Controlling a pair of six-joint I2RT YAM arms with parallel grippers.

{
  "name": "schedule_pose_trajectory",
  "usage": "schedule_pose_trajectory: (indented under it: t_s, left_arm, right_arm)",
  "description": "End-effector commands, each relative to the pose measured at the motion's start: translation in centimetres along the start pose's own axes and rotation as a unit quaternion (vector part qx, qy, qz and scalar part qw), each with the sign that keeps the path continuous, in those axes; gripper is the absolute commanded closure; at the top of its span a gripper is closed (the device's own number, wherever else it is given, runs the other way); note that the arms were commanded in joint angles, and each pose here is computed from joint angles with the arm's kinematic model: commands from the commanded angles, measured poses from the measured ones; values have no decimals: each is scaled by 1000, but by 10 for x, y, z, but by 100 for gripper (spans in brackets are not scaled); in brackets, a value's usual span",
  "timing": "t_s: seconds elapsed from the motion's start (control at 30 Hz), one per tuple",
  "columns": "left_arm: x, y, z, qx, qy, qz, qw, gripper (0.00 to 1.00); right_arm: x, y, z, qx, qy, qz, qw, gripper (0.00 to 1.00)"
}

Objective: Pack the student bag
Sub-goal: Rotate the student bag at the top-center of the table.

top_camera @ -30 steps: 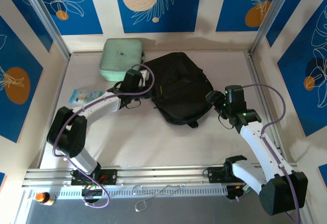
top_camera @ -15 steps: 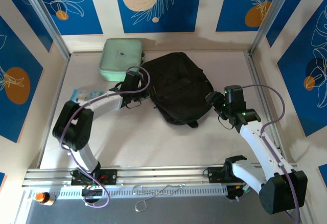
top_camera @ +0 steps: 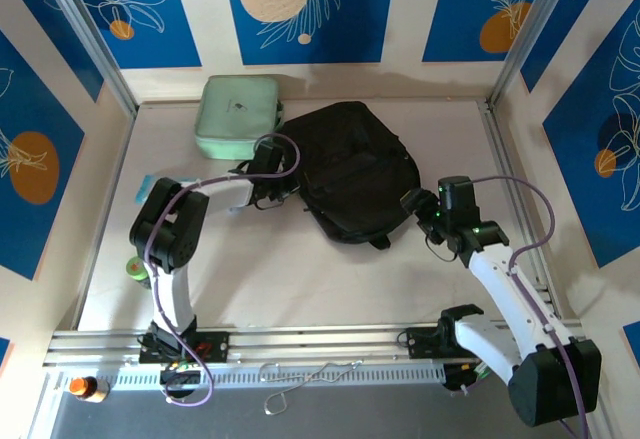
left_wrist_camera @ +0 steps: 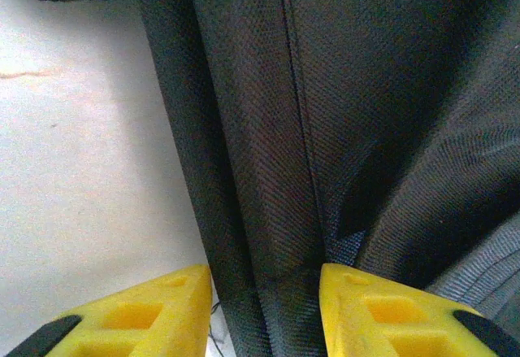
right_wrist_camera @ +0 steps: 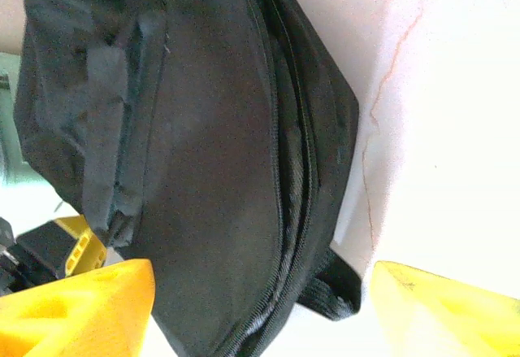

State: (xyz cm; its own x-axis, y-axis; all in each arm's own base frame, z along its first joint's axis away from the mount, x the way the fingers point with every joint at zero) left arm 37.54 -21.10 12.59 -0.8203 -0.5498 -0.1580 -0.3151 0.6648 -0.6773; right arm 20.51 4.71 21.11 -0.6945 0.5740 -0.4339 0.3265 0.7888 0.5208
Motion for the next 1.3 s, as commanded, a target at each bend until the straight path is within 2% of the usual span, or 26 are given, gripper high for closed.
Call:
schedule_pose_trajectory:
  t_s: [0.0,0.07,0.23,0.47,0.57,0.83,1.1,1.2,1.27]
  left_arm:
    - [-8,-15,4,41,8,5,999,68]
    - [-9,-19,5,51,13,10,999,73]
    - [-10,-25,4,62,19,21,998,78]
    - [-10,-31,-1,84,21,30,996,100]
    - [-9,-38,-9,109,24,42,993,100]
    - [9,-64,-40,193,50,88,976,100]
    - [33,-72,-52,220,81,110,966,100]
    - [34,-71,-51,218,79,108,967,100]
    - [33,-70,-49,215,74,108,968,100]
  right_arm:
    - [15,-6,7,-8,39,18,999,30]
    - [21,-10,12,-8,52,25,998,30]
    - [28,-16,23,-6,76,32,997,30]
    - [28,-16,35,-2,94,27,995,31]
    - [27,-16,40,-1,101,23,995,31]
    - [2,-22,63,0,104,6,995,41]
    - [-39,-38,94,27,100,-8,995,52]
    - [-48,-27,80,31,82,-29,996,50]
    - [-50,-22,65,43,65,-41,996,44]
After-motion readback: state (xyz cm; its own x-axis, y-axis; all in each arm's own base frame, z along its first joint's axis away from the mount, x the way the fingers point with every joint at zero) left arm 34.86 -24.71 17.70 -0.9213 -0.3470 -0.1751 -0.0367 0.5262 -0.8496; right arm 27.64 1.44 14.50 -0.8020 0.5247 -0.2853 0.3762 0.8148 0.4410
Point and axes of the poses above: each hand's point on the last joint's axis, 136 mm out from that joint toward the fingers, its own z axis out along the fingers, its own y axis along the line the jaws close on, x = y × z, the point moved 10 cm from there along -z, back along the fingers, and after that the axes turned 13 degrees about -z, right-handed, at the moved point
